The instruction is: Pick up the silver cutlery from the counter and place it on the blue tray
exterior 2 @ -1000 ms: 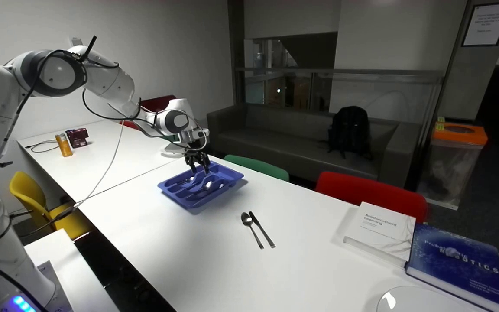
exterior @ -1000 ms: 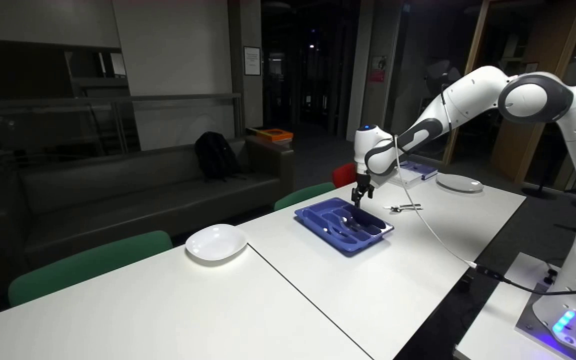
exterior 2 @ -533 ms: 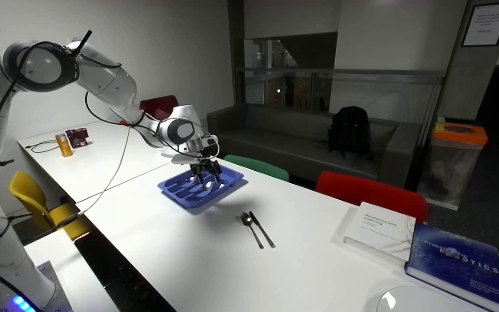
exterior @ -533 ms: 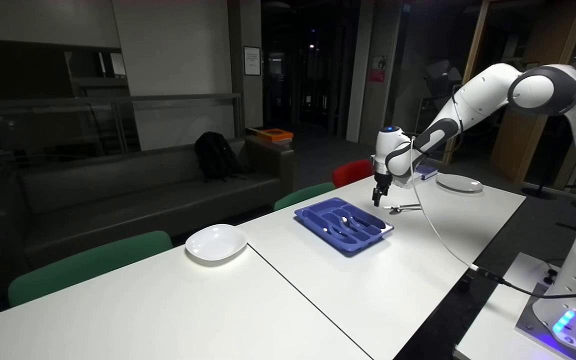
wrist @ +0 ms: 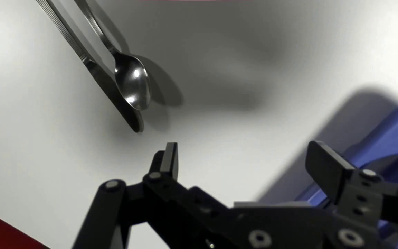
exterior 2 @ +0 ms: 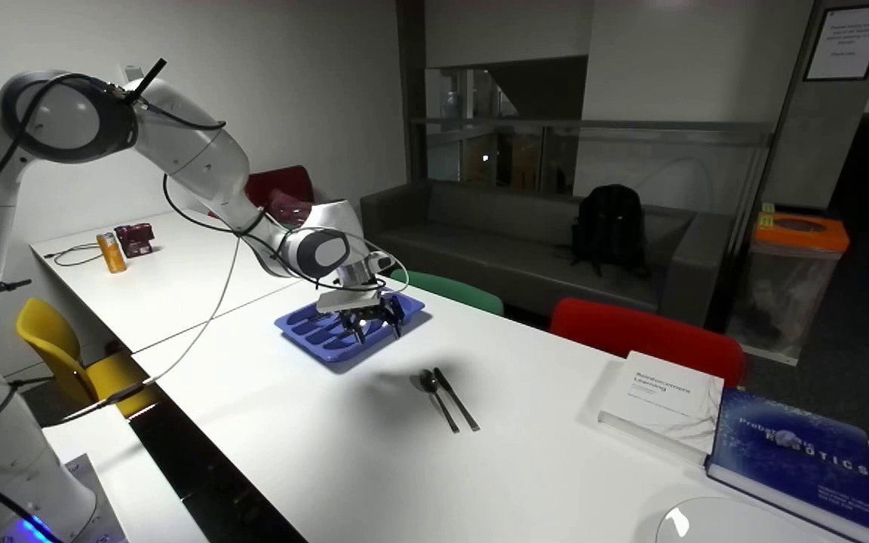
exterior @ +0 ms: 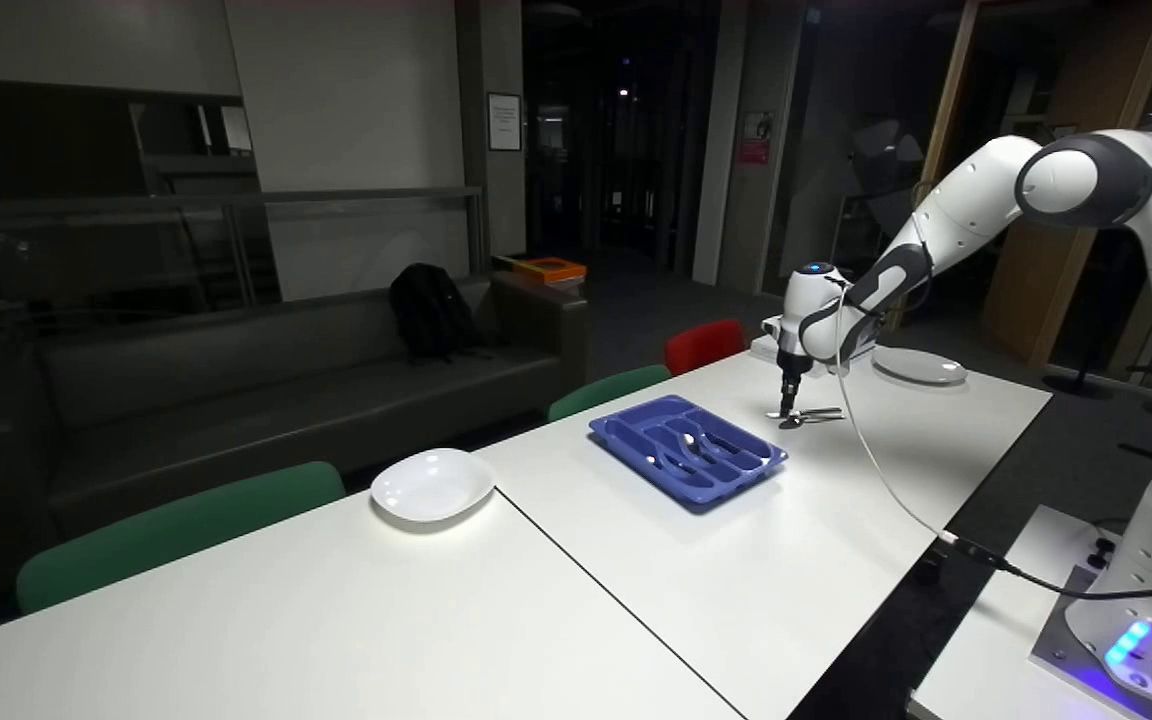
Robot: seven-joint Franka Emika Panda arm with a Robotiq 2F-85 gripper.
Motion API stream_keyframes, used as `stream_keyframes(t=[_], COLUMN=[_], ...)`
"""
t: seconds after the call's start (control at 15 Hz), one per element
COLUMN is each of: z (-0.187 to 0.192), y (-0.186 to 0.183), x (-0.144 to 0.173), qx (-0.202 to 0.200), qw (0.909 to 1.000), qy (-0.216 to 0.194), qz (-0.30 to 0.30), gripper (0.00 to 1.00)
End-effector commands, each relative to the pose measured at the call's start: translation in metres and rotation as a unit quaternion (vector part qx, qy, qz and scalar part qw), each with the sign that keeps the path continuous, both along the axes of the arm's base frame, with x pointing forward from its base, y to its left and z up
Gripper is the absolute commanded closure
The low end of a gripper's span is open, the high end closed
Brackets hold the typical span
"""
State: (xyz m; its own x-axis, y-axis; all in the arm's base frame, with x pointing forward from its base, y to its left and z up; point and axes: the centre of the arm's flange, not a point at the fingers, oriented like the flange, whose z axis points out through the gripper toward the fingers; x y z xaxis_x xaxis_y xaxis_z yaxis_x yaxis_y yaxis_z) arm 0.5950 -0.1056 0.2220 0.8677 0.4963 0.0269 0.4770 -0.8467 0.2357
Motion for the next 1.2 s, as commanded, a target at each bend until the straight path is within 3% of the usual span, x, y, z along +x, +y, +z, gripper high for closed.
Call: stream_keyframes(t=[0.0, 0.4, 1.13], z=[0.004, 0.006, -0.004], y=[-0.029, -0.057, -0.041], x=[-0.016, -0.027, -0.013], qx=[0.006, 0.000, -0.004], qw=[0.9988, 0.9955, 0.9955], qy=[-0.001, 0.020, 0.026], qz=[0.048, 0.093, 0.091], gripper=[0.00, 0.00, 0.00])
